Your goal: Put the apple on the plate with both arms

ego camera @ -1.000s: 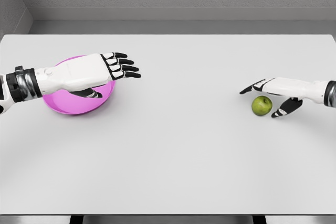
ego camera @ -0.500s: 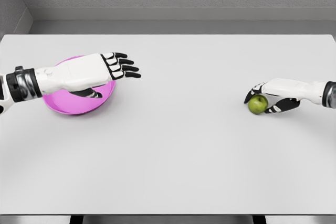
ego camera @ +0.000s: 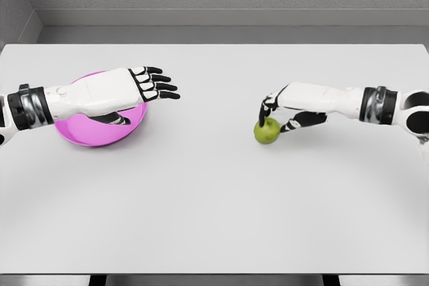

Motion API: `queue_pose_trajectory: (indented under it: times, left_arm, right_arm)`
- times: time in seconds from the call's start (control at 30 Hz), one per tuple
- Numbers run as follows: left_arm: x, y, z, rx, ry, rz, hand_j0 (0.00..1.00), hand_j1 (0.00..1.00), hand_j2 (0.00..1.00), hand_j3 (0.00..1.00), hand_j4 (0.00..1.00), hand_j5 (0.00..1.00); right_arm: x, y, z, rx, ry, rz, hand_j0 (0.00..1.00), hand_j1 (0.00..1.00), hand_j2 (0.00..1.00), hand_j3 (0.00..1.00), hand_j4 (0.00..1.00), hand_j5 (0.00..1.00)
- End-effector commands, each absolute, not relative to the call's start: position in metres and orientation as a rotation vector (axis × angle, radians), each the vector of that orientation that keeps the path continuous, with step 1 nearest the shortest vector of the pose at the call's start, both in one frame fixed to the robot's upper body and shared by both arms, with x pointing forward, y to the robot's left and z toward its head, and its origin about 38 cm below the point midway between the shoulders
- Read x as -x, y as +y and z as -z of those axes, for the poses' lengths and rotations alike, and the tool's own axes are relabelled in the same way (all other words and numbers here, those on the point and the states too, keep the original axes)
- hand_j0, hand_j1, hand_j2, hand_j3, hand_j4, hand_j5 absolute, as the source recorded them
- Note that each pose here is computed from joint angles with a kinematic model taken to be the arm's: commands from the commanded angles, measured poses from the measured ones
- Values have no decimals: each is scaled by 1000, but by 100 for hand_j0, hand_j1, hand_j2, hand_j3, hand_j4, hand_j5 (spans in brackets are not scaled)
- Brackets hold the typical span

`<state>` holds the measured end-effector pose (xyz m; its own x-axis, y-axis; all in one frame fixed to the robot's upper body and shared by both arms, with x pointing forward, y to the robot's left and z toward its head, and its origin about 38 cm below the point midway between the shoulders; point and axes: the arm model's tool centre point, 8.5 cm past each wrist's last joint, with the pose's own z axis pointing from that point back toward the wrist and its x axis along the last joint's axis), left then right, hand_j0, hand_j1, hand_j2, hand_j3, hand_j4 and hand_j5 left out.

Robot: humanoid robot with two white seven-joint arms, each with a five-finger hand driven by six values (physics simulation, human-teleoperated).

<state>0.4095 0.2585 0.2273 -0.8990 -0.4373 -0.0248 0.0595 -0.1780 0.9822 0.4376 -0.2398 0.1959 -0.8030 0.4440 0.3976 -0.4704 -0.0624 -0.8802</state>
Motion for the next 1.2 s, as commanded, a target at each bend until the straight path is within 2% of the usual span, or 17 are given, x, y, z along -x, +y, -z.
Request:
queue_pose_trajectory:
  times: [0.0,0.07,0.1,0.2,0.27,0.43,0.53,0.7,0.83,1.0,1.17]
  left_arm:
    - [-410,259,-228,-432,-1769,2136,100,100,100,100,100,100]
    - [-410,259,-228,-432,-1769,2136,100,100,100,100,100,100]
    - [-410,259,-228,-432,-1769,2136,100,100,100,100,100,100]
    - [-410,259,-228,-432,-1769,2136,100,100,100,100,100,100]
    - [-410,259,-228,-432,-1769,2136,100,100,100,100,100,100]
    - [-409,257,-226,-421,-1749,2153,100,100,100,100,100,100]
    - [-408,229,-209,-318,-1644,2283,100,100,100,100,100,100]
    - [-399,161,-190,-137,-1644,2422,100,100,100,100,100,100]
    - [-395,134,-191,-77,-1721,2408,100,100,100,100,100,100]
    - [-394,128,-193,-34,-1751,2374,100,100,100,100,100,100]
    - [-407,133,-172,-43,-1670,2359,100,100,100,100,100,100]
  right_arm:
    - [-434,-208,-201,-94,-1687,-1919,47,47,47,47,47,47]
    - [-435,-199,-204,-107,-1711,-1918,51,51,51,51,51,51]
    - [-435,-196,-203,-114,-1715,-1916,55,55,55,55,55,55]
    - [-444,-215,-219,-34,-1739,-1879,100,100,100,100,100,100]
    - [-450,-256,-231,73,-1713,-1826,100,100,100,100,100,100]
    - [-461,-333,-231,216,-1654,-1637,100,100,100,100,100,100]
    - [-459,-356,-236,261,-1650,-1588,100,100,100,100,100,100]
    - [-460,-356,-239,266,-1657,-1589,100,100,100,100,100,100]
    - [-459,-352,-246,272,-1673,-1602,100,100,100,100,100,100]
    - [-454,-344,-255,278,-1694,-1642,100,100,100,100,100,100]
    - [-454,-344,-254,275,-1692,-1644,100,100,100,100,100,100]
